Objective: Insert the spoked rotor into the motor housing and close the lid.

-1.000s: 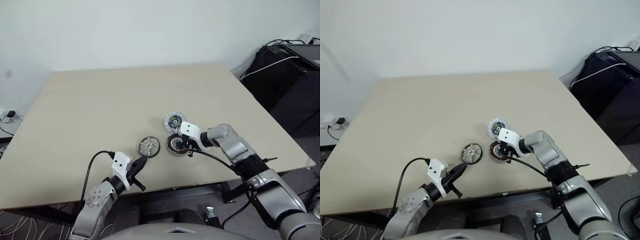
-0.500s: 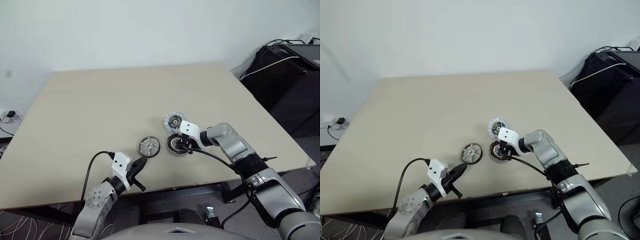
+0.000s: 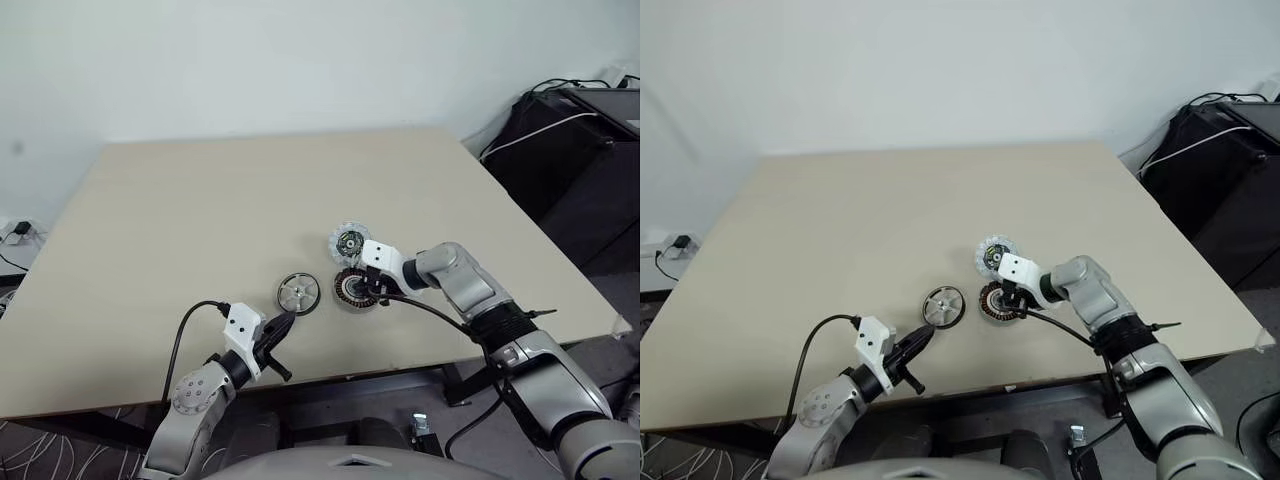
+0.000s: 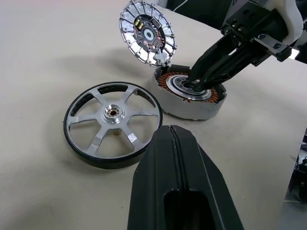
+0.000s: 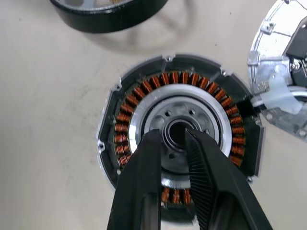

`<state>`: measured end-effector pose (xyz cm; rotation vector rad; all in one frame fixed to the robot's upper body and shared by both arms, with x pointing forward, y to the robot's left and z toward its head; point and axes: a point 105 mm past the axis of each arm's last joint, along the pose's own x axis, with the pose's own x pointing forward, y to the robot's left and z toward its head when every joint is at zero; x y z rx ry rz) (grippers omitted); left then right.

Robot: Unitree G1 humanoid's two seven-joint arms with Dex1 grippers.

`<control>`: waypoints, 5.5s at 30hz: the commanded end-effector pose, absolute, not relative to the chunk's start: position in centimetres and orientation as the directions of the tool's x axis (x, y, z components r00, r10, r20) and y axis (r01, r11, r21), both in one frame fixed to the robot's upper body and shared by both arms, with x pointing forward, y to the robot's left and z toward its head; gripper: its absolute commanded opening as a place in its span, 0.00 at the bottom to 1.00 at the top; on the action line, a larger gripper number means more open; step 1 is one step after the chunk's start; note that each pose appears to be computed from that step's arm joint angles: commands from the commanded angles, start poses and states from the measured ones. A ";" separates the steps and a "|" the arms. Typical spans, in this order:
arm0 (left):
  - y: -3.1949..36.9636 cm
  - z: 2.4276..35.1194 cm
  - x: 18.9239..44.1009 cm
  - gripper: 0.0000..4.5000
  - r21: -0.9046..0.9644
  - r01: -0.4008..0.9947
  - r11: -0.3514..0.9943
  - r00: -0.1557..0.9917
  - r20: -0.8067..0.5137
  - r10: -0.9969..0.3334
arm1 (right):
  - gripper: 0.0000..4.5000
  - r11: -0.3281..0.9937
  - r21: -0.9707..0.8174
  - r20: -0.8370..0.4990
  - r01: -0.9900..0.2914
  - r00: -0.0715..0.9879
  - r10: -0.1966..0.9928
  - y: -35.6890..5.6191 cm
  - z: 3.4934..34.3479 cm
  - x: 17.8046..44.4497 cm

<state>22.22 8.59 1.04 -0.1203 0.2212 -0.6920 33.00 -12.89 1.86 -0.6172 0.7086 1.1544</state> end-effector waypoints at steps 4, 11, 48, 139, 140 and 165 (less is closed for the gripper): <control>8.4 1.7 22.5 0.00 -0.182 0.616 0.767 0.757 -0.132 -0.640 | 0.20 0.248 -0.109 -0.783 -0.963 0.237 0.575 -13.0 2.7 33.6; 8.2 1.7 22.4 0.00 -0.186 0.613 0.768 0.759 -0.130 -0.637 | 0.20 0.220 -0.090 -0.778 -0.971 0.207 0.593 -12.2 2.6 33.0; 7.7 1.3 22.2 0.00 -0.199 0.634 0.747 0.738 -0.132 -0.661 | 0.20 0.276 -0.164 -0.680 -0.947 0.311 0.664 -11.5 4.2 33.7; 7.7 1.5 22.1 0.00 -0.203 0.627 0.752 0.746 -0.123 -0.655 | 0.20 0.310 -0.292 -0.681 -0.905 0.425 0.596 -12.7 1.9 34.4; 7.7 1.5 22.1 0.00 -0.203 0.626 0.753 0.746 -0.123 -0.654 | 0.20 0.310 -0.293 -0.682 -0.905 0.425 0.596 -12.7 1.9 34.4; 7.7 2.0 22.6 0.00 -0.202 0.627 0.752 0.747 -0.116 -0.654 | 0.20 0.312 -0.272 -0.708 -0.910 0.409 0.576 -14.1 1.8 33.9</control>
